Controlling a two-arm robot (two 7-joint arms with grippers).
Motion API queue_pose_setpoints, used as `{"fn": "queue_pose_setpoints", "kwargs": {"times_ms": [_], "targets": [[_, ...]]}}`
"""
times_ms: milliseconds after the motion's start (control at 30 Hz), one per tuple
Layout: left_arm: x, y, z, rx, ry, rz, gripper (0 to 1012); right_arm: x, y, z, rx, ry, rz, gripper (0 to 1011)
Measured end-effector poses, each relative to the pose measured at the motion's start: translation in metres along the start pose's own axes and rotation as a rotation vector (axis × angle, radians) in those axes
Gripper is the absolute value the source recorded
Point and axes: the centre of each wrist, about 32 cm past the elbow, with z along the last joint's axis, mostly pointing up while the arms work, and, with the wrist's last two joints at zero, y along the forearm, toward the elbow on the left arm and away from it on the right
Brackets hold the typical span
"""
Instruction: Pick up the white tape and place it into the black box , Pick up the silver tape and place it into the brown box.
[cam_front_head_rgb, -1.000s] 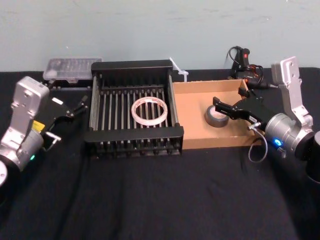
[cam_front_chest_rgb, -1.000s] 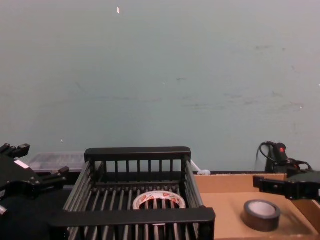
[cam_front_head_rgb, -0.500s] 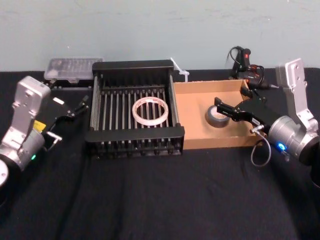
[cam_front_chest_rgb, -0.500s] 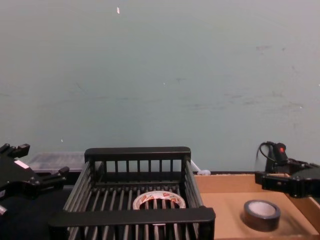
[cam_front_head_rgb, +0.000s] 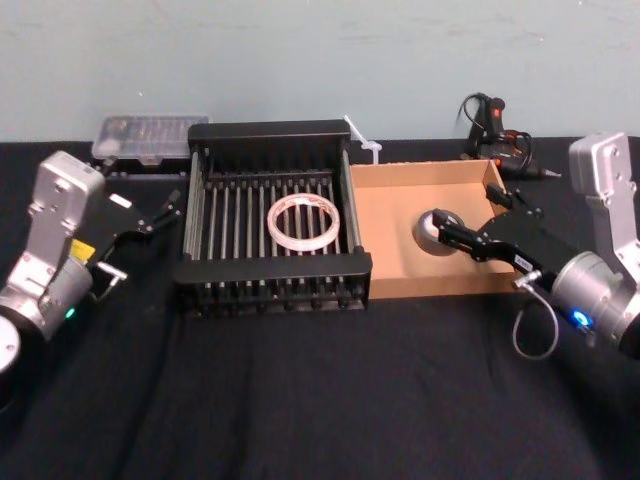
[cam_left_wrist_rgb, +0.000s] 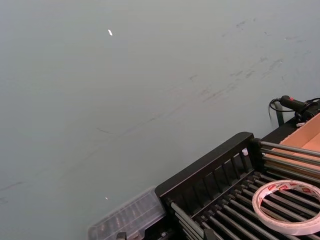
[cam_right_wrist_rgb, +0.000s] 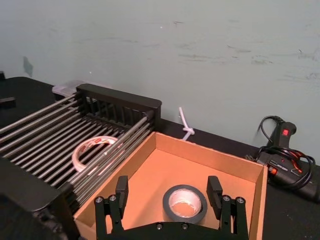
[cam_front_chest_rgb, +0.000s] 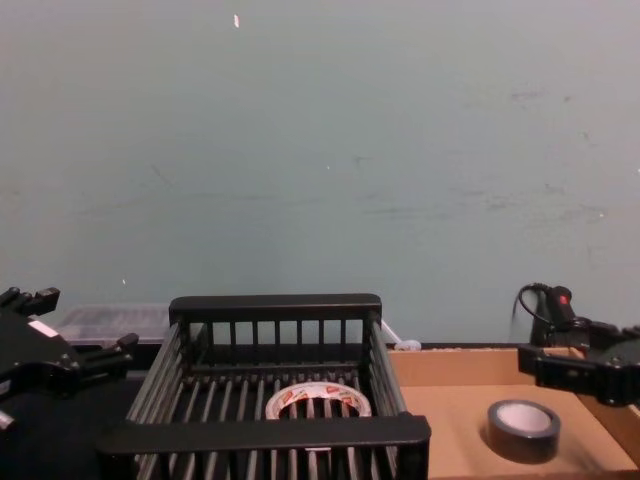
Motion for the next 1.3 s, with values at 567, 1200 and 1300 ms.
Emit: {"fn": "queue_pose_setpoints", "kwargs": {"times_ms": [567, 1200, 1300], "targets": [[0.0, 0.0, 0.0, 0.0, 0.0, 0.0, 1001, -0.0156, -0.035, -0.007, 0.027, -0.025, 0.027, 1002], [0.0, 0.0, 0.0, 0.0, 0.0, 0.0, 1001, -0.034, -0.058, -0.028, 0.053, -0.021, 0.004, 1002], [0.0, 0.0, 0.0, 0.0, 0.0, 0.0, 1001, -0.0361, -0.058, -0.031, 0.054, -0.02, 0.003, 1002]]}}
